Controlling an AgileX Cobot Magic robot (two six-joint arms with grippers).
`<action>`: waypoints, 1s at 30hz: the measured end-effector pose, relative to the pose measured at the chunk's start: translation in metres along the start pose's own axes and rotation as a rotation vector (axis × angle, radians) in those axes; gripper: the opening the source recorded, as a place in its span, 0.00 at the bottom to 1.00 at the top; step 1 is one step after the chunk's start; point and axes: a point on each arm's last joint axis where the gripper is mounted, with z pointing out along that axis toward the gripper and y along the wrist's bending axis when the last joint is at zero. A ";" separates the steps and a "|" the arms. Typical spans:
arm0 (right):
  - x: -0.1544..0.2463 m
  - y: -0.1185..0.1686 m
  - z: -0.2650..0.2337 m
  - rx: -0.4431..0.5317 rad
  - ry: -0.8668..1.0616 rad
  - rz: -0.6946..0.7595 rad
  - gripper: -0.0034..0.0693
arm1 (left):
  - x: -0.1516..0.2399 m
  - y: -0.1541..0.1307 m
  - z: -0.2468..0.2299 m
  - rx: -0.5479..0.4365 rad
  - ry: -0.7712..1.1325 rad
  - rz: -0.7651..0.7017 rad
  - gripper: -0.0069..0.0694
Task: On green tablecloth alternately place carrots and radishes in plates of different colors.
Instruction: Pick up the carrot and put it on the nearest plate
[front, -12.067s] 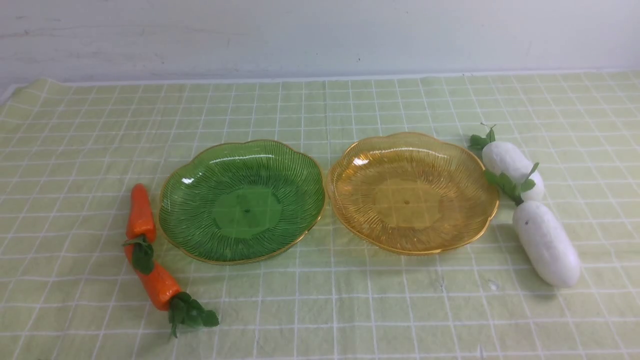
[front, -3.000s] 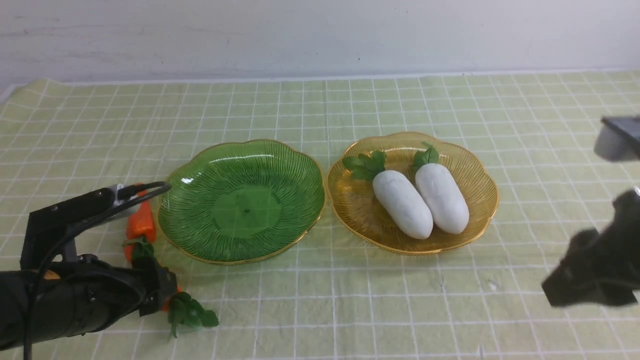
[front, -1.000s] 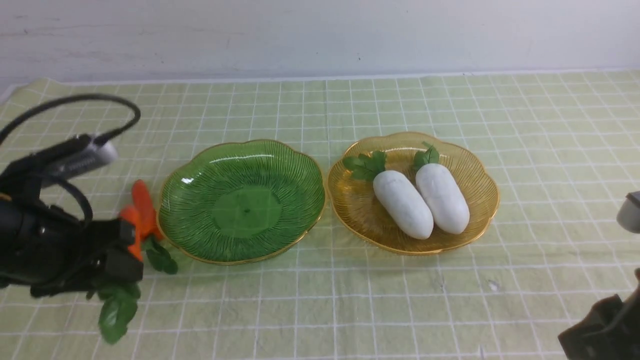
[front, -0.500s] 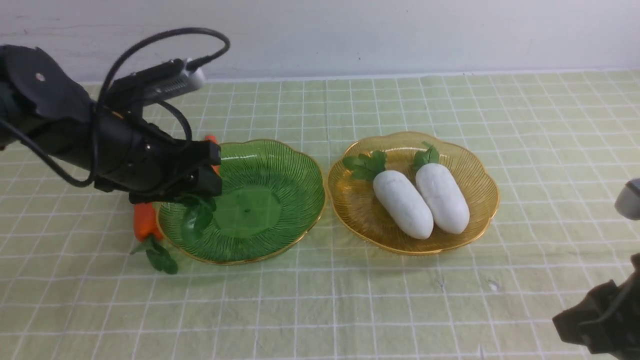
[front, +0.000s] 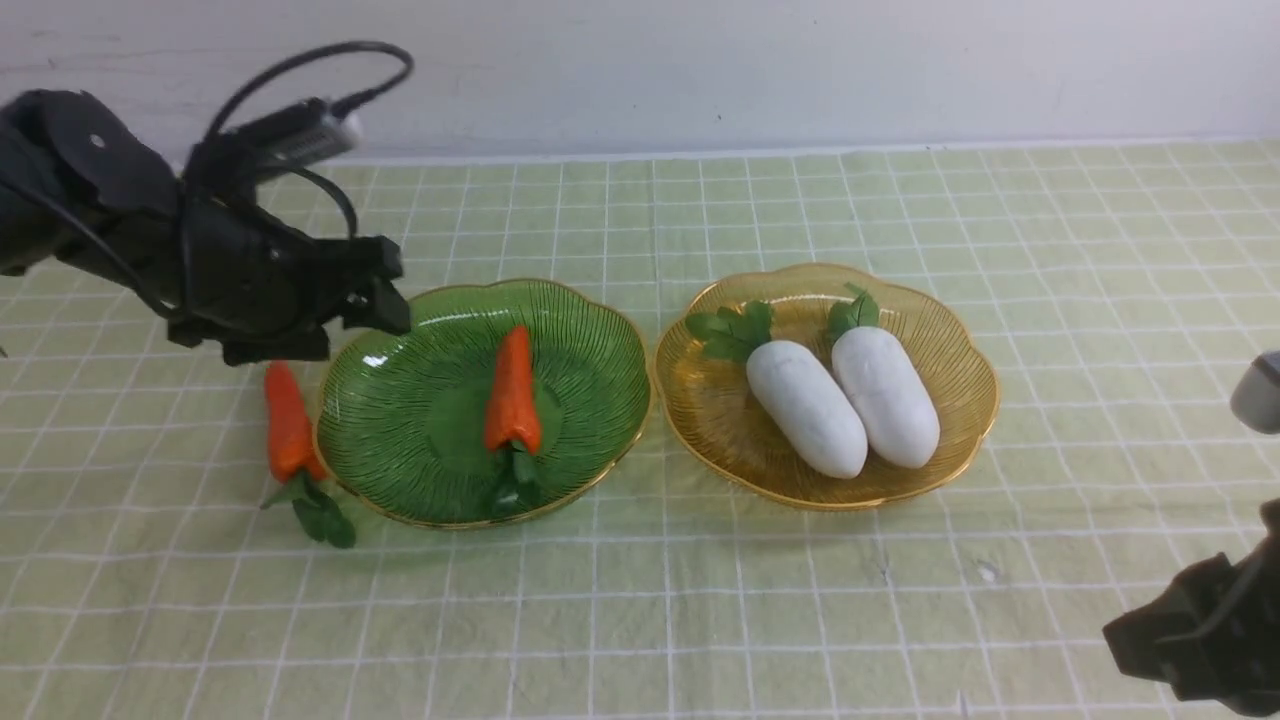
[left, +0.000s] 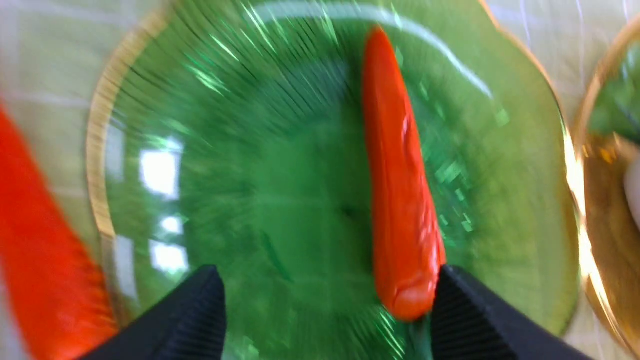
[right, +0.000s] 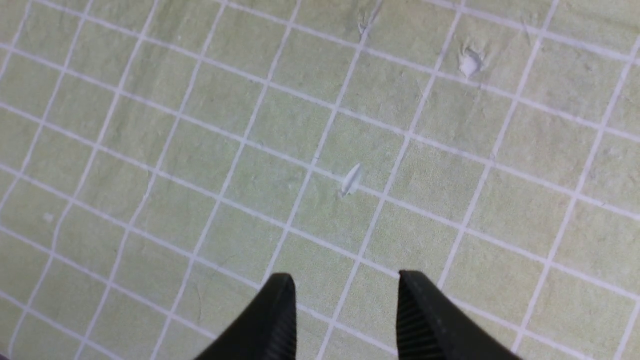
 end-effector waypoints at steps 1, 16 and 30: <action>0.000 0.000 0.000 0.000 0.000 0.000 0.41 | -0.008 0.020 -0.004 -0.036 -0.049 -0.040 0.71; 0.000 0.000 0.000 0.000 0.000 -0.001 0.41 | 0.006 0.096 0.065 -0.095 0.045 -0.375 0.55; 0.000 0.000 0.000 0.000 0.002 -0.003 0.41 | 0.004 0.099 0.064 -0.099 0.084 -0.350 0.46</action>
